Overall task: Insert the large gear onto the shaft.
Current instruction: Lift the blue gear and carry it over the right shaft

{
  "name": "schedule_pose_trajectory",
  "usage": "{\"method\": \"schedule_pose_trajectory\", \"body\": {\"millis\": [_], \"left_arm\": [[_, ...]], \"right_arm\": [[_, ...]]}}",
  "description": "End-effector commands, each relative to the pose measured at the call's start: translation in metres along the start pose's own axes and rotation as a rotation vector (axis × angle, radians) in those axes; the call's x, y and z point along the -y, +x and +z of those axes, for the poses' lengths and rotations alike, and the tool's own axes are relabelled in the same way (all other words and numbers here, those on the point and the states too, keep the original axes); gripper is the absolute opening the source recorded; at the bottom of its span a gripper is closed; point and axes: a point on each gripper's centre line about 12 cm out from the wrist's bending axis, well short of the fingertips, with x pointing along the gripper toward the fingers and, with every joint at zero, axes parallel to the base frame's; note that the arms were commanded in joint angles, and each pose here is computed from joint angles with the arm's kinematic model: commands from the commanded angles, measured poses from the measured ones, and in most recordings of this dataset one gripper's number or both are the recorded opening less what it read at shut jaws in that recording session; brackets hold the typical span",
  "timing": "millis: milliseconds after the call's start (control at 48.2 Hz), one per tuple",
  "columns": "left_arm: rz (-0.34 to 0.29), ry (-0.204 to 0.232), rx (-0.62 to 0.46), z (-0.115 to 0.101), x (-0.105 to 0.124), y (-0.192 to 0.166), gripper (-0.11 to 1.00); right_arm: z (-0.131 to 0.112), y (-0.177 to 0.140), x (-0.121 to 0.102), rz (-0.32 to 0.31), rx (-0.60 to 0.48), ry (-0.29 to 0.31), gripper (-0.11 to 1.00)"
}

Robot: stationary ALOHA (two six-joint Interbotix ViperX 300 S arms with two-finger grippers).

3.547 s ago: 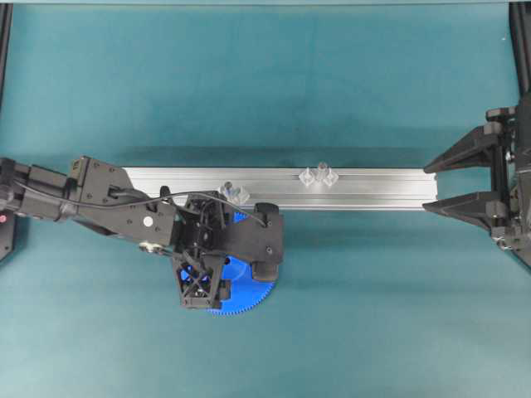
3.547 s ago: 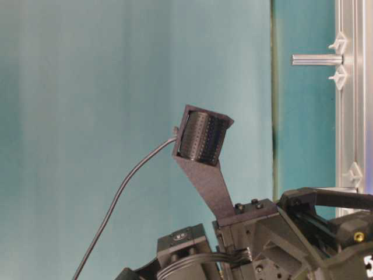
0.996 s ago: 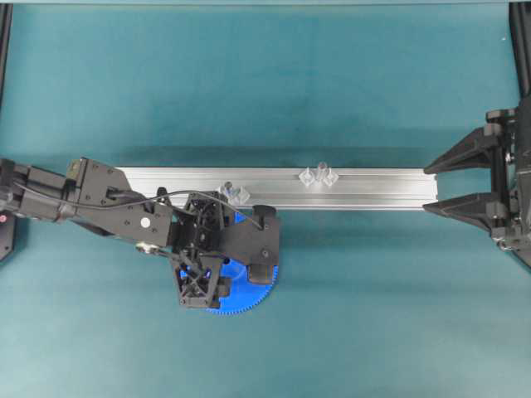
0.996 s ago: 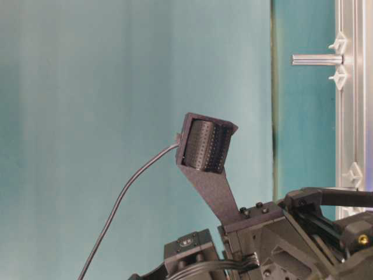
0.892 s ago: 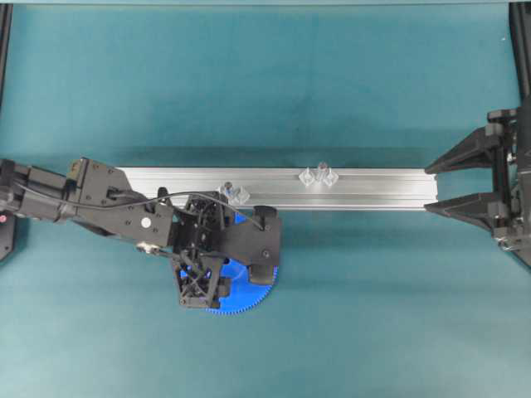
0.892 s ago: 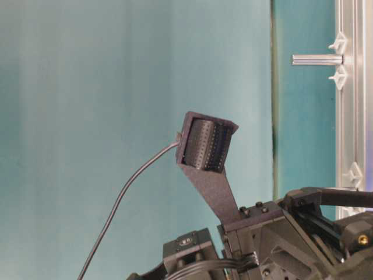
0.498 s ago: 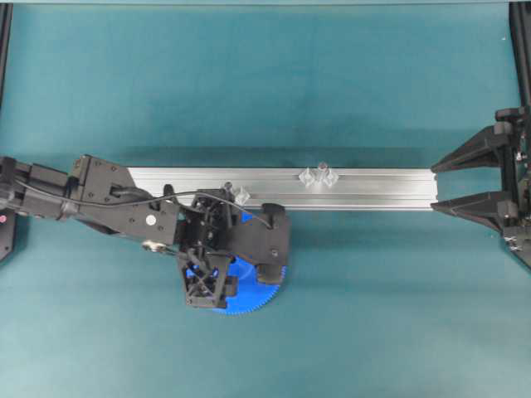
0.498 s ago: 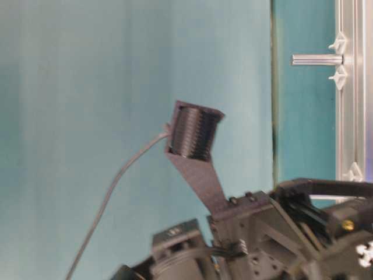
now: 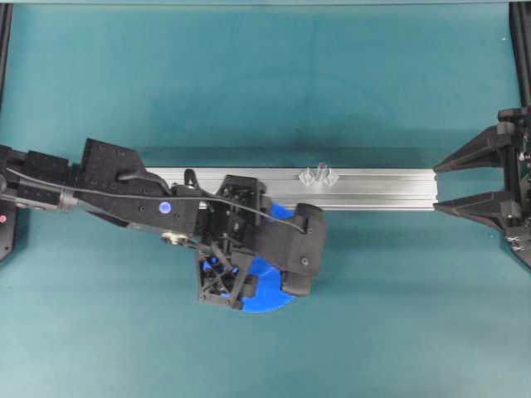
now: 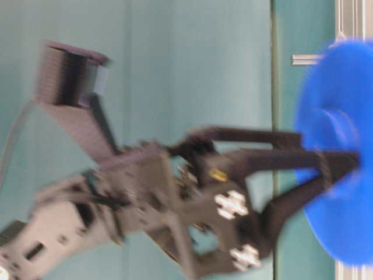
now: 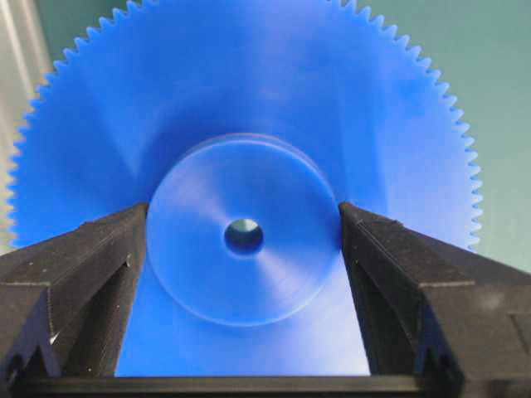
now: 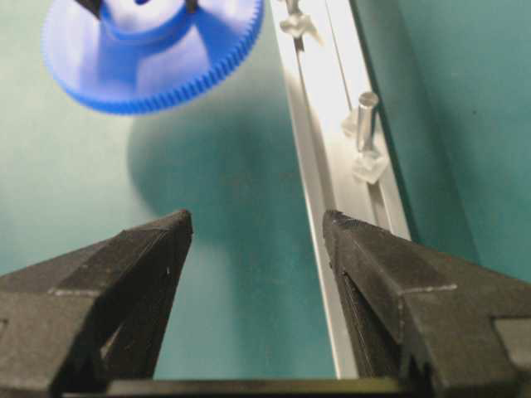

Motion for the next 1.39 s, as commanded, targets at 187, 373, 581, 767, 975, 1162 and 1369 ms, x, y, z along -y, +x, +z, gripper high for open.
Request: {"method": "schedule_pose_trajectory", "body": {"millis": [187, 373, 581, 767, 975, 1162, 1369], "left_arm": [[0.061, 0.006, 0.128, 0.032, -0.037, -0.039, 0.77], [0.095, 0.063, 0.127, 0.033, -0.061, -0.038, 0.77], [0.118, 0.086, 0.147, 0.043, -0.075, -0.038, 0.77], [0.135, 0.087, 0.143, 0.046, -0.091, -0.022, 0.77], [0.154, 0.116, 0.141, 0.049, -0.107, -0.011, 0.77], [0.158, 0.124, 0.126, 0.049, -0.114, 0.000, 0.77], [0.169, 0.121, 0.140, 0.050, -0.121, 0.015, 0.77]], "right_arm": [[0.004, -0.002, -0.001, 0.004, 0.015, 0.012, 0.73], [0.003, -0.001, -0.001, 0.003, 0.012, 0.014, 0.73], [0.003, -0.003, -0.001, 0.005, 0.021, 0.017, 0.73], [0.003, -0.004, 0.000, 0.005, 0.026, 0.017, 0.73], [0.003, -0.007, 0.000, 0.006, 0.039, 0.018, 0.73], [0.002, -0.008, 0.000, 0.007, 0.042, 0.018, 0.73], [0.002, -0.008, 0.000, 0.007, 0.042, 0.018, 0.73]]}}
